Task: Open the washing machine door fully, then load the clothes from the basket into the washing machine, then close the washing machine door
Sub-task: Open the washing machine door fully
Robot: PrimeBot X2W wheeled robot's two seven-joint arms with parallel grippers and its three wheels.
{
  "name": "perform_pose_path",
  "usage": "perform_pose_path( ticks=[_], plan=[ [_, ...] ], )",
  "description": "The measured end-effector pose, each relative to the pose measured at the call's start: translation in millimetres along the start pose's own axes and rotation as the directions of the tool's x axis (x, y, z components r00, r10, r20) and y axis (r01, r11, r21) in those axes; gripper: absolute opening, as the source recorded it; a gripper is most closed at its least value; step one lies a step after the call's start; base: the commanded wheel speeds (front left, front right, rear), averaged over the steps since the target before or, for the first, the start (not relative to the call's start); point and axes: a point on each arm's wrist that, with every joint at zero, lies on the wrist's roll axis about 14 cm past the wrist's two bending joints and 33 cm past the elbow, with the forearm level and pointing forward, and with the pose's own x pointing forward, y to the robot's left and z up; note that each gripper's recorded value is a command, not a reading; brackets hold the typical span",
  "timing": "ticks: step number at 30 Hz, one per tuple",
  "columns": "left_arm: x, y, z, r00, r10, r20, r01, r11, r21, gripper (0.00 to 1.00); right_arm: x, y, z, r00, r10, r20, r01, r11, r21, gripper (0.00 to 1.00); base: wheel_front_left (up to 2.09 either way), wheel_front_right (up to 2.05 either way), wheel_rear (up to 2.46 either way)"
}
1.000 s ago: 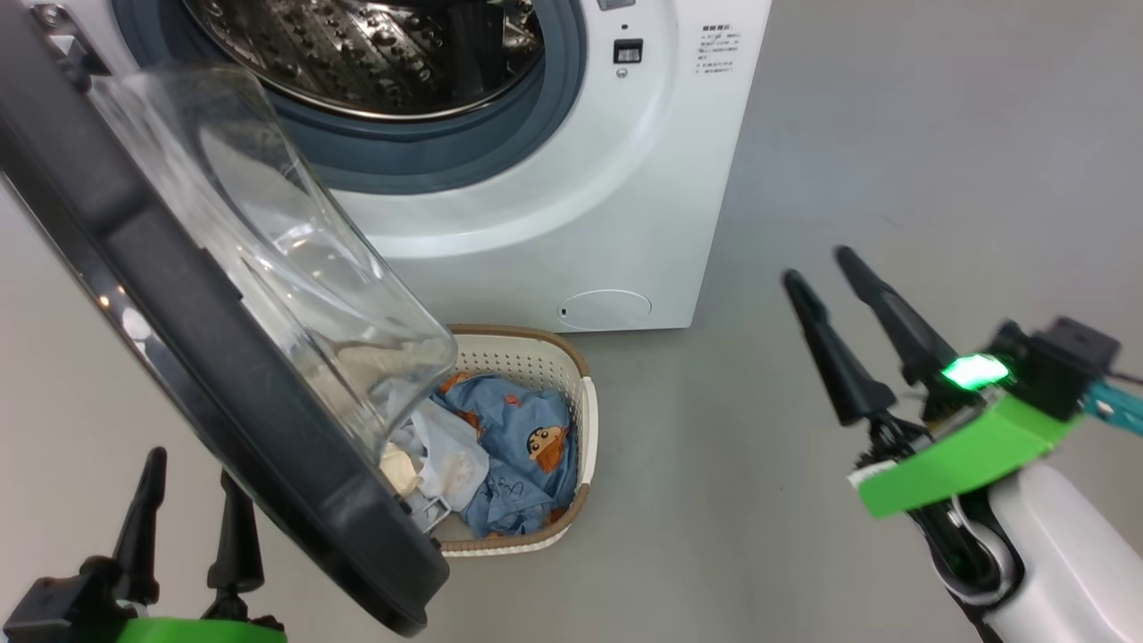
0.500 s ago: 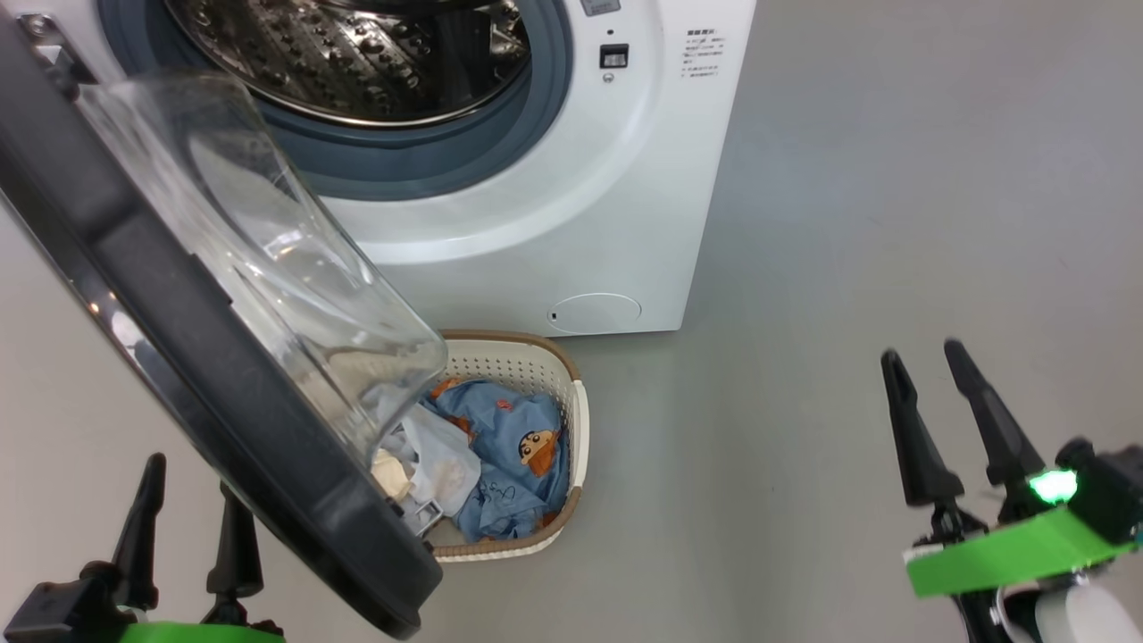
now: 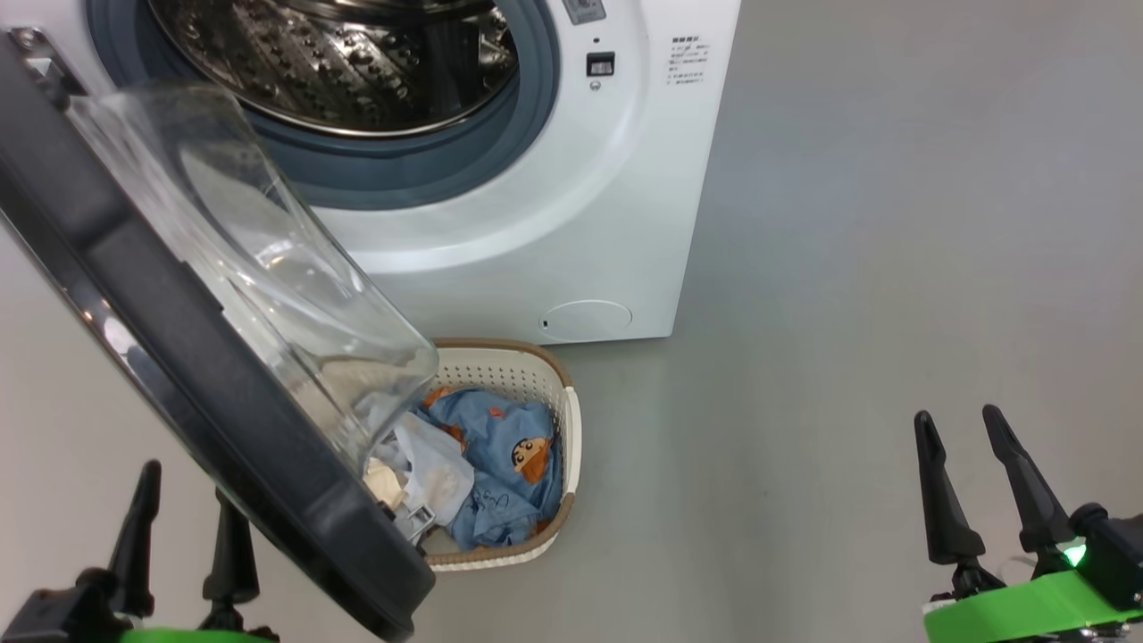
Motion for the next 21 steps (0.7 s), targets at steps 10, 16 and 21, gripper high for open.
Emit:
perform_pose_path(
  ticks=[10, 16, 21],
  plan=[
    [-11, 0, -1, 1.000, 0.002, -0.009, -0.002, 1.000, 0.005, 1.00, -18, -4, 1, 0.999, -0.033, -0.006, 0.033, 0.999, -0.028, 1.00, 0.00, 0.00, 0.00],
    [-14, 0, 4, 1.000, 0.000, 0.003, 0.000, 1.000, 0.006, 1.00, -21, -2, 6, 0.999, -0.033, 0.009, 0.033, 0.999, -0.022, 1.00, 0.00, 0.00, 0.00],
    [-23, 1, 3, 1.000, 0.003, -0.004, -0.003, 1.000, 0.013, 1.00, -30, -2, 6, 0.999, -0.038, 0.004, 0.038, 0.999, -0.020, 1.00, 0.00, 0.00, 0.00]
  ],
)
